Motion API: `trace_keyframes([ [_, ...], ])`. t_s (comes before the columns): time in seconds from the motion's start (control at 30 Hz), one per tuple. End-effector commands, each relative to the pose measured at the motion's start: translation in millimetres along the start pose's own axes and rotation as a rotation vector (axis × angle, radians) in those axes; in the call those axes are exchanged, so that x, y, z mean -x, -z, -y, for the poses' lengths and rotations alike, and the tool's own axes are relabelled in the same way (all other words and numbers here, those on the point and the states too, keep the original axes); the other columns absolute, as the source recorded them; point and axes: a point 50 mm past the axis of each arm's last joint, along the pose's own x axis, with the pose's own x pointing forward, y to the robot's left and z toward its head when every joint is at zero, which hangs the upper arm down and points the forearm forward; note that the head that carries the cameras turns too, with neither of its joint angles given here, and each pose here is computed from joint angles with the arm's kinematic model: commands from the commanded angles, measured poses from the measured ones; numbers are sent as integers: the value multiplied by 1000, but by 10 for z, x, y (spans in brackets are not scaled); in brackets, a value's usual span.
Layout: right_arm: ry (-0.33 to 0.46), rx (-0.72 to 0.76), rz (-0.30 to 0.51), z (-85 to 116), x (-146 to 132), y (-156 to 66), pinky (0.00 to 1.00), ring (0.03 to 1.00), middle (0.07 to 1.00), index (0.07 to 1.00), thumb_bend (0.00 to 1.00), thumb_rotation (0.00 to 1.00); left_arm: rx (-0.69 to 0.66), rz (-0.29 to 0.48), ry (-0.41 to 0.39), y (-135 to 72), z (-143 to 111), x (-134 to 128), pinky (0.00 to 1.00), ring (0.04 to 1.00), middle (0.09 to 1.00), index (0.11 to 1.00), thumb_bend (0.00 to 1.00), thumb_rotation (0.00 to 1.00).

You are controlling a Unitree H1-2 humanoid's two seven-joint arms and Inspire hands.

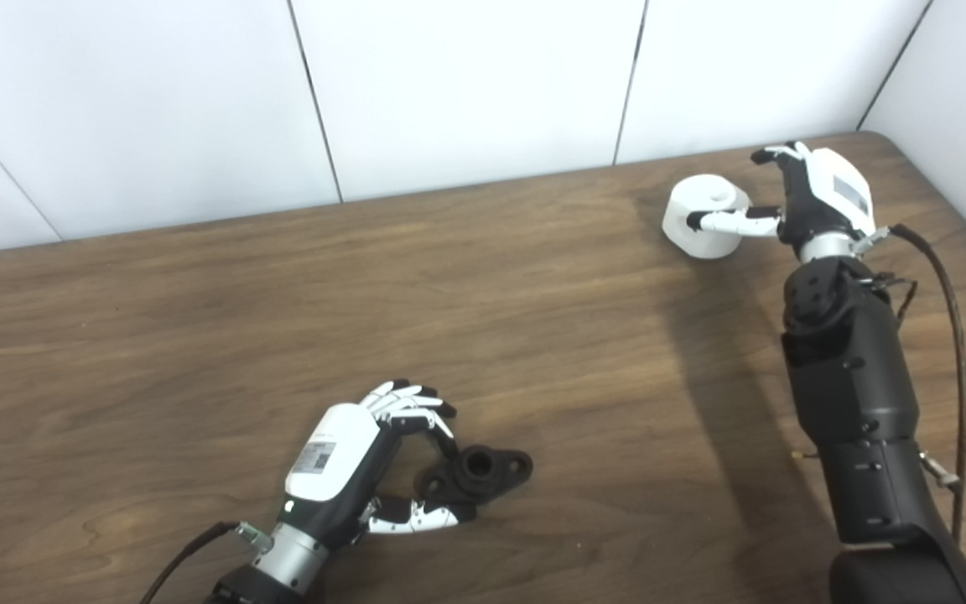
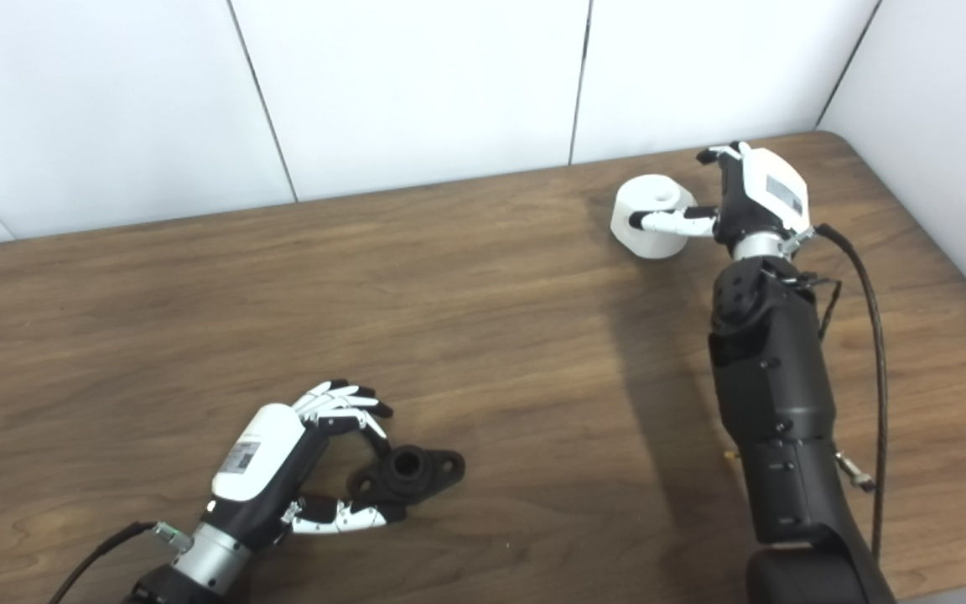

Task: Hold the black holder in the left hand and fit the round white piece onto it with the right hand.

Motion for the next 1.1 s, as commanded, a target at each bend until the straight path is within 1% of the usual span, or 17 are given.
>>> trace_keyframes([
  [0.0,85,2,27,209,-97,-145,803,950,948,795,957,456,-26,3,7,-4,-26,17,902,836,749,487,522,54],
  [0.4,73,7,22,181,-106,-122,812,947,939,776,941,417,-32,4,12,0,-13,-5,904,835,749,486,522,54],
  [0.8,68,23,26,159,-105,-125,795,936,920,727,933,397,-27,1,14,-1,0,-12,902,835,749,486,522,55],
  [1.07,65,31,32,154,-102,-133,813,940,922,713,922,394,-31,2,11,5,0,-12,898,831,749,486,522,56],
])
